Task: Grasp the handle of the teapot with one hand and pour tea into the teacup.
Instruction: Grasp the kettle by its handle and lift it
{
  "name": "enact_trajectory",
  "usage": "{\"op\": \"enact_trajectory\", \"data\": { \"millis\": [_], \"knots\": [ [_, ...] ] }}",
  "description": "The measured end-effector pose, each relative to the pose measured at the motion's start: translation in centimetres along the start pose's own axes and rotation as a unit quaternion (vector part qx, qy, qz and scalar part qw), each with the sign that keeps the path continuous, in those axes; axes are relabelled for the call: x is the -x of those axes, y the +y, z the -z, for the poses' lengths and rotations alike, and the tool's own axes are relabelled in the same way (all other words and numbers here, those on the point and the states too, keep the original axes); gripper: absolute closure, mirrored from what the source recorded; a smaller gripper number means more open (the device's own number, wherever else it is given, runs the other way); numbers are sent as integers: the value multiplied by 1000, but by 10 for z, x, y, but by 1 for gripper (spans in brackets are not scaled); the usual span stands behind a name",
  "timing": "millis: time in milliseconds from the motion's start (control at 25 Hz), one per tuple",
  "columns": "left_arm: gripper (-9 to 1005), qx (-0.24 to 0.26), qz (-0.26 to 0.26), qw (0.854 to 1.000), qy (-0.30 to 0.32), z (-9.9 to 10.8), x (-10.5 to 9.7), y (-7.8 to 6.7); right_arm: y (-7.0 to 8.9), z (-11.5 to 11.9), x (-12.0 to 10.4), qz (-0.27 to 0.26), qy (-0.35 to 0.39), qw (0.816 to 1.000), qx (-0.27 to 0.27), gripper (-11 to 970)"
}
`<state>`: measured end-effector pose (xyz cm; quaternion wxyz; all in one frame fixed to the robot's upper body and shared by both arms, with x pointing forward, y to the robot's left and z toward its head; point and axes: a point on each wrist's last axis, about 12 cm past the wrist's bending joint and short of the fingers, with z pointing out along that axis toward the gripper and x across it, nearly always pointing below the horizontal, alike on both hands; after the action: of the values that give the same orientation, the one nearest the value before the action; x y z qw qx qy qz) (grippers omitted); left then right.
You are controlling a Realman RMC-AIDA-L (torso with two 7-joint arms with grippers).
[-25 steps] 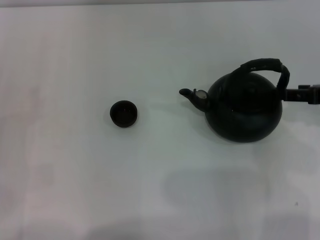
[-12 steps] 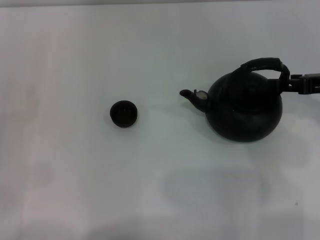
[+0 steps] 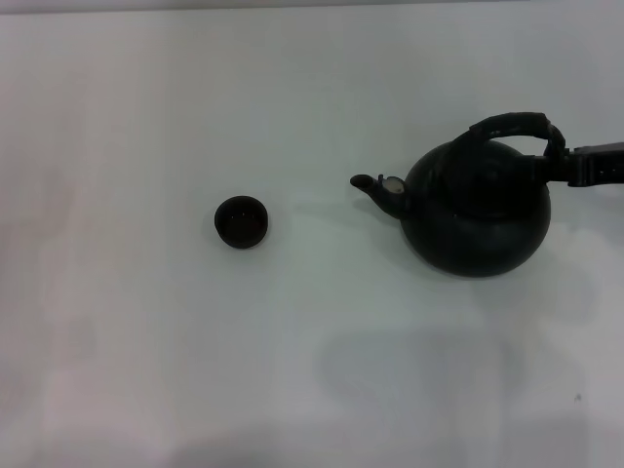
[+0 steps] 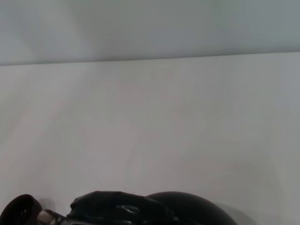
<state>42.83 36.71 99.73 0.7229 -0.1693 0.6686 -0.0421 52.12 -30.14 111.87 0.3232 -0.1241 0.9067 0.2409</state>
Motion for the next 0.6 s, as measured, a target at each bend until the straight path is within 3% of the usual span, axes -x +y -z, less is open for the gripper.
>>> {"op": "enact_trajectory", "data": {
  "millis": [600],
  "knots": [
    [109, 4, -1, 1000, 2, 3, 0, 2, 2, -3, 4, 15, -5, 1000, -3, 547]
  ]
}}
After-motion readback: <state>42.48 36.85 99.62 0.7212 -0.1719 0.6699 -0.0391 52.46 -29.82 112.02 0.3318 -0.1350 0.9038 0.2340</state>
